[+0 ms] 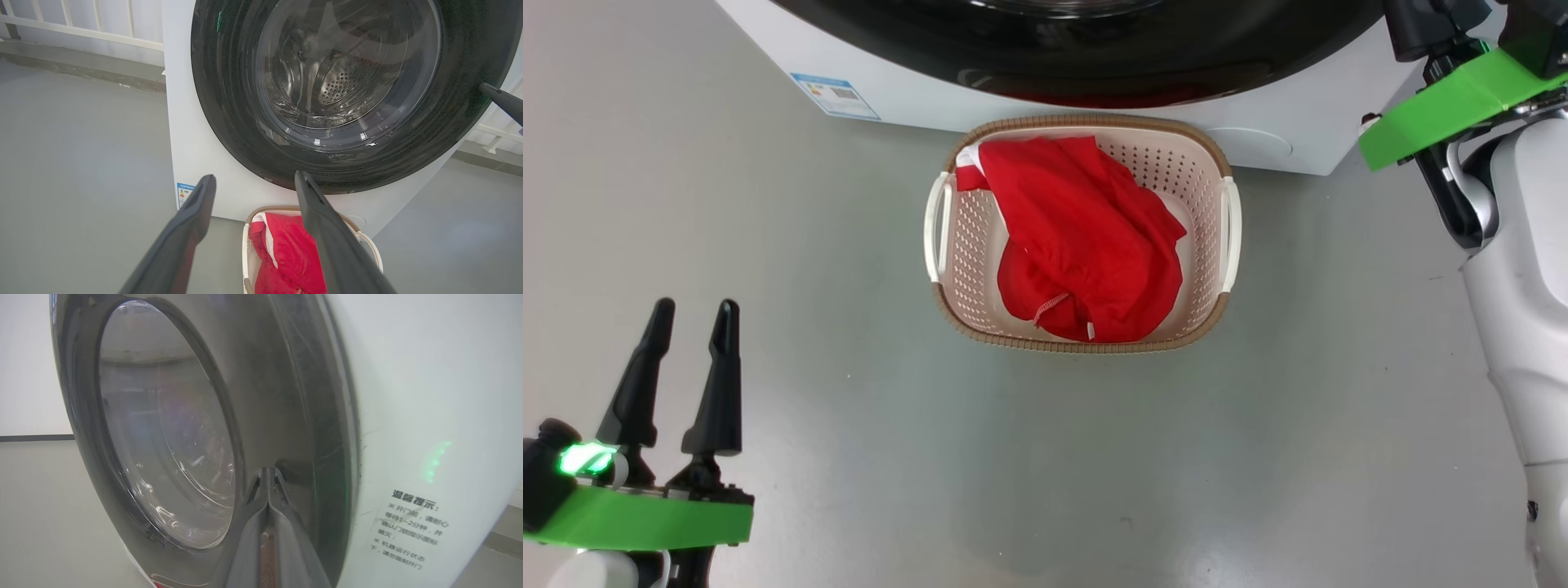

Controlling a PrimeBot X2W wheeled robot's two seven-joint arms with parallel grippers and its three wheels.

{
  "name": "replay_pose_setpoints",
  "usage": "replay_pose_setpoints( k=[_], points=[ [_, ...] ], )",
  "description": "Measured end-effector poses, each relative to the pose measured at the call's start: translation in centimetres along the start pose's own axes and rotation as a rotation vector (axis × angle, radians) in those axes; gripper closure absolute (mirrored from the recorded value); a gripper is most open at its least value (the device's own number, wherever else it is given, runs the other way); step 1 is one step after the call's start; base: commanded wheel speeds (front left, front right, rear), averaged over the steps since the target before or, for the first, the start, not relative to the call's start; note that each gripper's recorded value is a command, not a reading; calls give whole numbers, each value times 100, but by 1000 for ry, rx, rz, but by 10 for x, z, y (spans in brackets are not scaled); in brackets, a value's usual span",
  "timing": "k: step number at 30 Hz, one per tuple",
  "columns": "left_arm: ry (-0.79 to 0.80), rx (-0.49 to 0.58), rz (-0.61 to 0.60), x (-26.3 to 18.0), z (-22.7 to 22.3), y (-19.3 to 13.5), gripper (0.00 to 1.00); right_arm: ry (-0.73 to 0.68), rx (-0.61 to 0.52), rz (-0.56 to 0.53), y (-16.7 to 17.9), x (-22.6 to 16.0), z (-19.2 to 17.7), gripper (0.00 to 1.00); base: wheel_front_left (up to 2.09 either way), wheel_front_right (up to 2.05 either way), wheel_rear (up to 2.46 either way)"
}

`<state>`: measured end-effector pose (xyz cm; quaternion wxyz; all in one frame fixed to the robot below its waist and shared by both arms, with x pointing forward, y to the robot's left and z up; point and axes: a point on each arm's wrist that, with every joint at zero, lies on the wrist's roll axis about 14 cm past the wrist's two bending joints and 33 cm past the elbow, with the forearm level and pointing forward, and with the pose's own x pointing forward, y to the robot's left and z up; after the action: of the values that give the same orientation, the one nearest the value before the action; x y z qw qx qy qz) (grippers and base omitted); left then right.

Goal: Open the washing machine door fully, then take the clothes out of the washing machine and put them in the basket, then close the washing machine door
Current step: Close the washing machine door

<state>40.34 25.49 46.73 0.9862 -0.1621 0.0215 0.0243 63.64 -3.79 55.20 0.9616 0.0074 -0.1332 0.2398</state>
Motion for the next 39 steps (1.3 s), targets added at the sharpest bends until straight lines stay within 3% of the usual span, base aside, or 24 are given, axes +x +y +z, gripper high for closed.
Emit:
replay_pose_setpoints(
  k=[18, 19, 20, 21, 39],
  points=[
    [-42, -10, -19, -5, 15, -7, 0, -10, -30, -41, -6, -12, 24, 100, 0, 0, 0],
    [-45, -10, -20, -6, 16, -8, 0, -7, -29, -38, -4, -16, 25, 82, 0, 0, 0],
    [-48, -9, -22, -7, 17, -9, 0, -6, -24, -34, -1, -19, 25, 34, 0, 0, 0],
    [-53, -10, -25, -8, 19, -9, 0, -6, -13, -30, 2, -23, 26, 0, 0, 0, 0],
    [-105, -2, -92, -44, 34, -35, 0, 29, 62, -63, 23, -125, 51, 0, 0, 0, 0]
  ],
)
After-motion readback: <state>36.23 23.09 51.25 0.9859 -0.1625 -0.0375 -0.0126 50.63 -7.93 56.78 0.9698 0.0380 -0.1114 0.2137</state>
